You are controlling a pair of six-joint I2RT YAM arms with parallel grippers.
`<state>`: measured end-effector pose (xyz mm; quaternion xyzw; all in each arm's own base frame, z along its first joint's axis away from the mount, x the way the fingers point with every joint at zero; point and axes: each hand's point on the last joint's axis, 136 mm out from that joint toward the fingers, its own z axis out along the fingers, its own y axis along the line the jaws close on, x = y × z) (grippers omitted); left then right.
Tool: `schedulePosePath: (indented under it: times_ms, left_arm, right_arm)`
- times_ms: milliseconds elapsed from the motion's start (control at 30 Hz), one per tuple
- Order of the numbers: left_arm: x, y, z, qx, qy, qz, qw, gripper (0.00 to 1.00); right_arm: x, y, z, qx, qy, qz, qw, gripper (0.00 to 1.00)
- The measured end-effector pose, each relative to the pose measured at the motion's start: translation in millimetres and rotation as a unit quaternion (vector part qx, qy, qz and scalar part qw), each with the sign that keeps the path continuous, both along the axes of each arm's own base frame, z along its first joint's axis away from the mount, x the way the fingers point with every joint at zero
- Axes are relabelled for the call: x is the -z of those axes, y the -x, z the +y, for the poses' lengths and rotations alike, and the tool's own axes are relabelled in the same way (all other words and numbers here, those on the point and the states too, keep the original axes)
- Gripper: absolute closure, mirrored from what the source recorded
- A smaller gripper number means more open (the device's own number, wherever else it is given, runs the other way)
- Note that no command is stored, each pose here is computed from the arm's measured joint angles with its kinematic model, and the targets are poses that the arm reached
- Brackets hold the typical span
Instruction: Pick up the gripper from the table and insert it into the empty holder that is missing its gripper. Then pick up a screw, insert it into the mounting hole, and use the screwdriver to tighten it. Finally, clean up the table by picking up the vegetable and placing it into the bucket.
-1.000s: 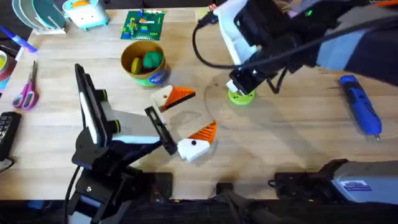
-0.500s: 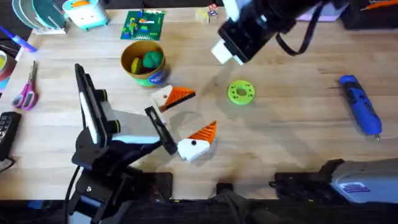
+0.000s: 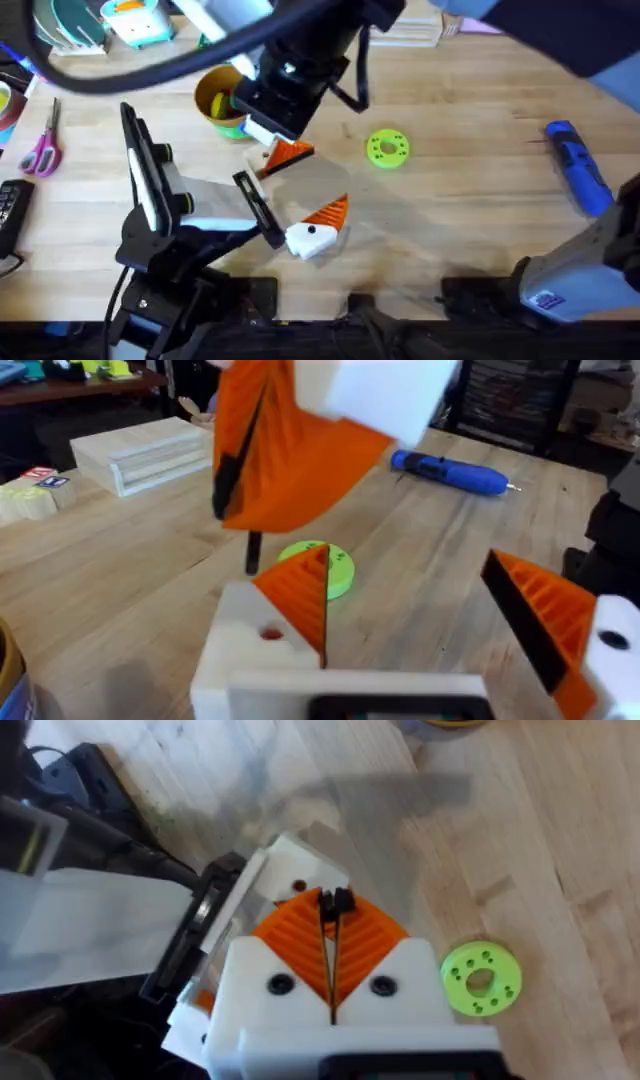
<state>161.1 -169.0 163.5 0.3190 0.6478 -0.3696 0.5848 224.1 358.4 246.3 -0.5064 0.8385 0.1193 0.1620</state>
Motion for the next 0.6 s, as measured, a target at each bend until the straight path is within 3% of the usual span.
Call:
schedulePosePath:
  times_ms: [200, 600]
  left_arm:
    - [0, 0.0, 0.0, 0.000, 0.000, 0.000, 1.000, 0.009]
    - [0, 0.0, 0.0, 0.000, 0.000, 0.000, 1.000, 0.009]
  right_arm:
    - [-3, 8, 15, -0.018, -0.014, -0.008, 1.000, 0.994]
    - [8, 13, 12, -0.020, 0.008, 0.006, 1.000, 0.994]
